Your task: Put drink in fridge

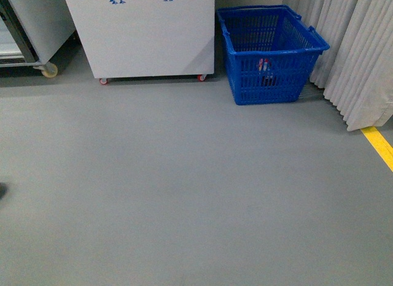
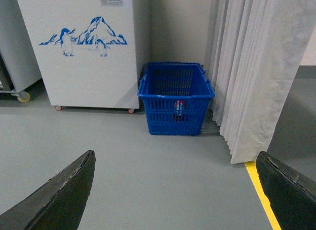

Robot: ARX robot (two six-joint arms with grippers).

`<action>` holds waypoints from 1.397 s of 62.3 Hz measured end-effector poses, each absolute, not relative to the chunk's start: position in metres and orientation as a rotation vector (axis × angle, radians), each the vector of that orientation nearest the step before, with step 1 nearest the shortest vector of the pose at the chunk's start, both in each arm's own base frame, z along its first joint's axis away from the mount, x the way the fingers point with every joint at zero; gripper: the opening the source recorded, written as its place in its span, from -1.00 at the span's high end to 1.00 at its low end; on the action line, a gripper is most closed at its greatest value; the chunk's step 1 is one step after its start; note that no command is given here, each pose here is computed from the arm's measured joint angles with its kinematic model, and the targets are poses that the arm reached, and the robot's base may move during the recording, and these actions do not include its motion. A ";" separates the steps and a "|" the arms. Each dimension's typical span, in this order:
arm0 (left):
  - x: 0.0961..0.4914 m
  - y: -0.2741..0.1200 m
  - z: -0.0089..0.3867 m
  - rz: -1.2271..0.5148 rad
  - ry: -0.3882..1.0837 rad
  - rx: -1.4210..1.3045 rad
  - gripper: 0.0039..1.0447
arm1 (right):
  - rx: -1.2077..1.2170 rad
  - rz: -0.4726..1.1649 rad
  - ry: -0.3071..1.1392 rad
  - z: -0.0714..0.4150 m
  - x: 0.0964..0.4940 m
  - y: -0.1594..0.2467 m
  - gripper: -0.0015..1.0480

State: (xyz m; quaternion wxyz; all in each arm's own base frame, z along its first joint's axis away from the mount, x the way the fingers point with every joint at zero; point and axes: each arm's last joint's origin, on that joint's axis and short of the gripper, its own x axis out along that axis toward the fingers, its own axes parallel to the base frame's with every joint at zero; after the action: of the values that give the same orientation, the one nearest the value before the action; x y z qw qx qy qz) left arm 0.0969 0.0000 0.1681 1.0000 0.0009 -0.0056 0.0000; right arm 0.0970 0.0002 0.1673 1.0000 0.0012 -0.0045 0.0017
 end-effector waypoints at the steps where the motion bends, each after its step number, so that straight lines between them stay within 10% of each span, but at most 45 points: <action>1: 0.097 0.000 0.168 0.000 -0.011 0.002 -0.85 | 0.003 0.003 -0.009 0.167 0.097 0.000 -0.86; 87: 0.097 0.000 0.168 0.000 -0.011 0.002 -0.85 | 0.002 0.003 -0.009 0.167 0.097 0.000 -0.86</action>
State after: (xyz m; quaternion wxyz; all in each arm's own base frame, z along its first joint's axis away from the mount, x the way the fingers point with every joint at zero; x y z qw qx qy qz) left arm 0.0969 0.0000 0.1681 1.0000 0.0011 -0.0056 0.0000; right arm 0.0970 0.0002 0.1673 1.0000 0.0012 -0.0045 0.0017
